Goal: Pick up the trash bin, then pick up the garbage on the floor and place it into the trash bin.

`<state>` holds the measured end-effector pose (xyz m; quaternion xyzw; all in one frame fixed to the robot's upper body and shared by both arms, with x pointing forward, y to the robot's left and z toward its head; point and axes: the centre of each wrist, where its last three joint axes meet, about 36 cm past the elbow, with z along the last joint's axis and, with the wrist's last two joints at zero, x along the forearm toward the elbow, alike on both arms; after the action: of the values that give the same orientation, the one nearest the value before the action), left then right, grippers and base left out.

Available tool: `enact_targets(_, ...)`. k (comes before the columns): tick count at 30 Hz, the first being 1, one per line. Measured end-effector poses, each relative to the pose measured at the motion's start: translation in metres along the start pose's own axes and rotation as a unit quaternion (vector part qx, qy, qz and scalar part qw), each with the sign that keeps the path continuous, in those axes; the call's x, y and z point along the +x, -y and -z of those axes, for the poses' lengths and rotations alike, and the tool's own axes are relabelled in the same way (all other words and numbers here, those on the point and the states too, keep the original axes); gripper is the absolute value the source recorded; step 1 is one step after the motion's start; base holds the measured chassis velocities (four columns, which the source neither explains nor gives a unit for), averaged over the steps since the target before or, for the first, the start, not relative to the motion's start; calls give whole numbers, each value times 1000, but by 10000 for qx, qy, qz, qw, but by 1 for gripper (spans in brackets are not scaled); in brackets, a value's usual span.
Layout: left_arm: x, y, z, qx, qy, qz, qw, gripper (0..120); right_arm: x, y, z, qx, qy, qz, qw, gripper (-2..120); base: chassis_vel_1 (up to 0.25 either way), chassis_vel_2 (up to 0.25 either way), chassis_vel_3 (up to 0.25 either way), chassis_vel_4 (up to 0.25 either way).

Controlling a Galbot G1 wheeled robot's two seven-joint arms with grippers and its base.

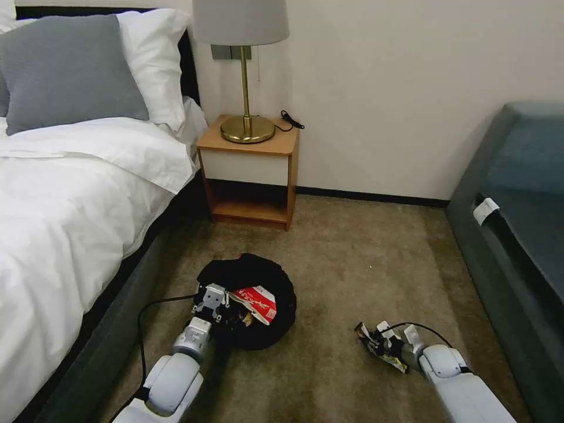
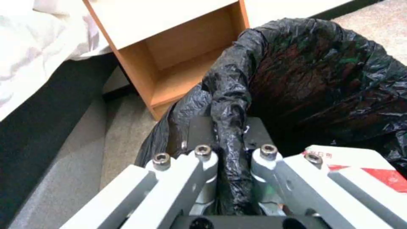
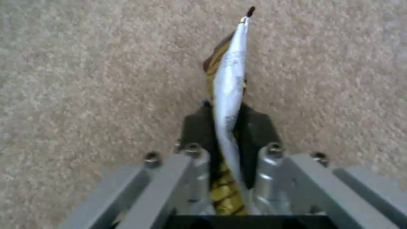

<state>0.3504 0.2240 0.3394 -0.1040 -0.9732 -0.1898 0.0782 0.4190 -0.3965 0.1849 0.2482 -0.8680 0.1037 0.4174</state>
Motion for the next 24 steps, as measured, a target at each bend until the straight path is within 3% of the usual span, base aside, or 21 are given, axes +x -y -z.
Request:
enact_targets(4,1,0,1,3,14,-16,10000,4,2,2,-2,-2,-5,-55,10000,0,0,0,0,0)
enact_targets(15,6,-1,5,-7,51,-30,10000,4,3,0,-6,-16,96,-124,9999,0,0,0,0,0)
enact_targets(21,9,-1,6,-19,61,-32,10000,4,14,9,4,27,406,-263,9988,0,0,0,0,0)
enact_targets(24,8,0,6,-33,71,-48,10000,4,24,17,18,62,903,-359,9952,0,0,0,0,0)
